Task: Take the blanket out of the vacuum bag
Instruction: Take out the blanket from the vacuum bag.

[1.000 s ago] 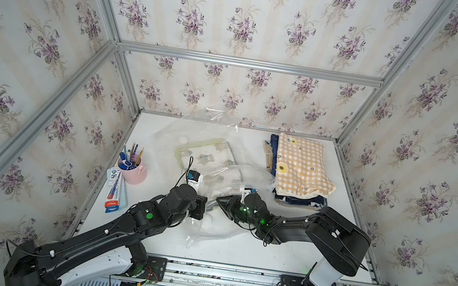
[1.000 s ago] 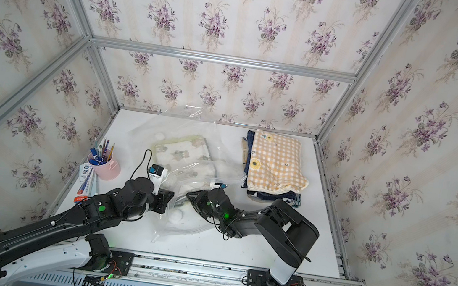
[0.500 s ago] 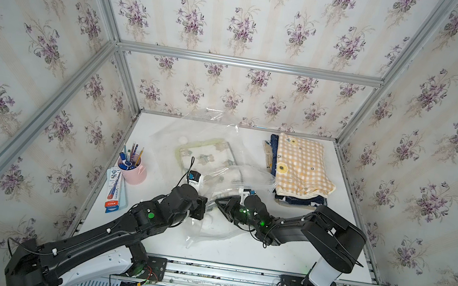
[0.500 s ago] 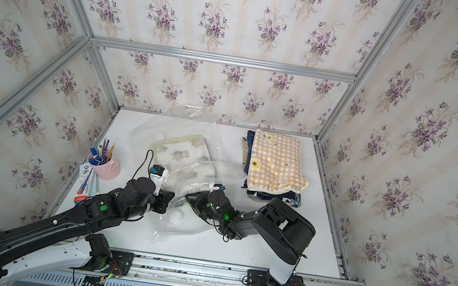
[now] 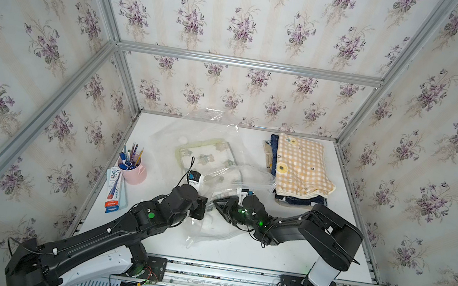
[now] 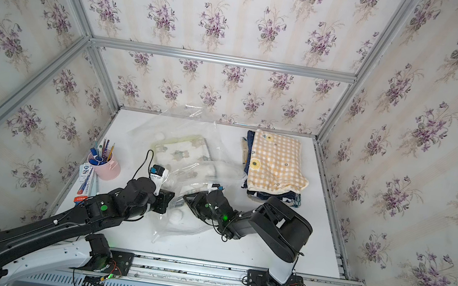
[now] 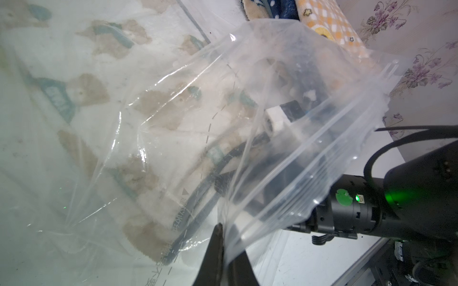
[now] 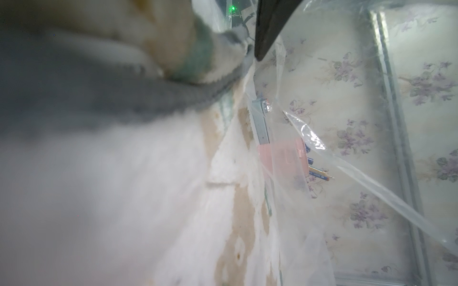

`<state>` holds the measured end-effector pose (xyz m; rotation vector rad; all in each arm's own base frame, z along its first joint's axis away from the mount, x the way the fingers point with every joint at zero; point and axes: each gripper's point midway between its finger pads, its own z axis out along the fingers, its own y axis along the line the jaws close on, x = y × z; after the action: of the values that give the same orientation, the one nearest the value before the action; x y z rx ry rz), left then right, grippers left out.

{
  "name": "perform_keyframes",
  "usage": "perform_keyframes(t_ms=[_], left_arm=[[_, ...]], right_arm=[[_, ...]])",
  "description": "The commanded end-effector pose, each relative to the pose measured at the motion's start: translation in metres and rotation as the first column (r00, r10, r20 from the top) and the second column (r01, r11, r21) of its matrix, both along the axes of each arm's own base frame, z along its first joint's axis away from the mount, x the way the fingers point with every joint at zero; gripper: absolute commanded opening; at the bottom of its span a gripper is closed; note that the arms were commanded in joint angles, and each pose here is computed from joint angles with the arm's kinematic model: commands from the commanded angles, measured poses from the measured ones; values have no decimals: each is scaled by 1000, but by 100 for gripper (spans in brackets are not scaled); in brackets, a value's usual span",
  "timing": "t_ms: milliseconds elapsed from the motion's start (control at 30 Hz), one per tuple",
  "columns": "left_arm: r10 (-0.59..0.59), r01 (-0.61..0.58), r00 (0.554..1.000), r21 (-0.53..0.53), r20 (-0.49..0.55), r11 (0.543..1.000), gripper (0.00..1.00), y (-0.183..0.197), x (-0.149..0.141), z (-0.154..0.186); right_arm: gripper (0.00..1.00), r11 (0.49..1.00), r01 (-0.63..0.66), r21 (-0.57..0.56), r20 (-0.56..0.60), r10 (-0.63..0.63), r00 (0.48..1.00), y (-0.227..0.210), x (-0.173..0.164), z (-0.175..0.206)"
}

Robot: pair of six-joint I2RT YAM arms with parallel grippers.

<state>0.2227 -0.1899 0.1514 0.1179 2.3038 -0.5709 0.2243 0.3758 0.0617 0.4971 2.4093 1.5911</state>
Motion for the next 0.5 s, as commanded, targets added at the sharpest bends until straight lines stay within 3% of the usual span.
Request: perform_keyframes(t_ms=[0, 467], left_arm=[[4, -4, 1000, 0, 13, 1000, 9, 0, 2, 2], [9, -9, 1000, -2, 18, 1000, 8, 2, 2, 2]], right_arm=[[41, 1000, -6, 23, -27, 7, 1000, 4, -2, 1], [43, 1000, -11, 20, -50, 12, 999, 5, -7, -2]])
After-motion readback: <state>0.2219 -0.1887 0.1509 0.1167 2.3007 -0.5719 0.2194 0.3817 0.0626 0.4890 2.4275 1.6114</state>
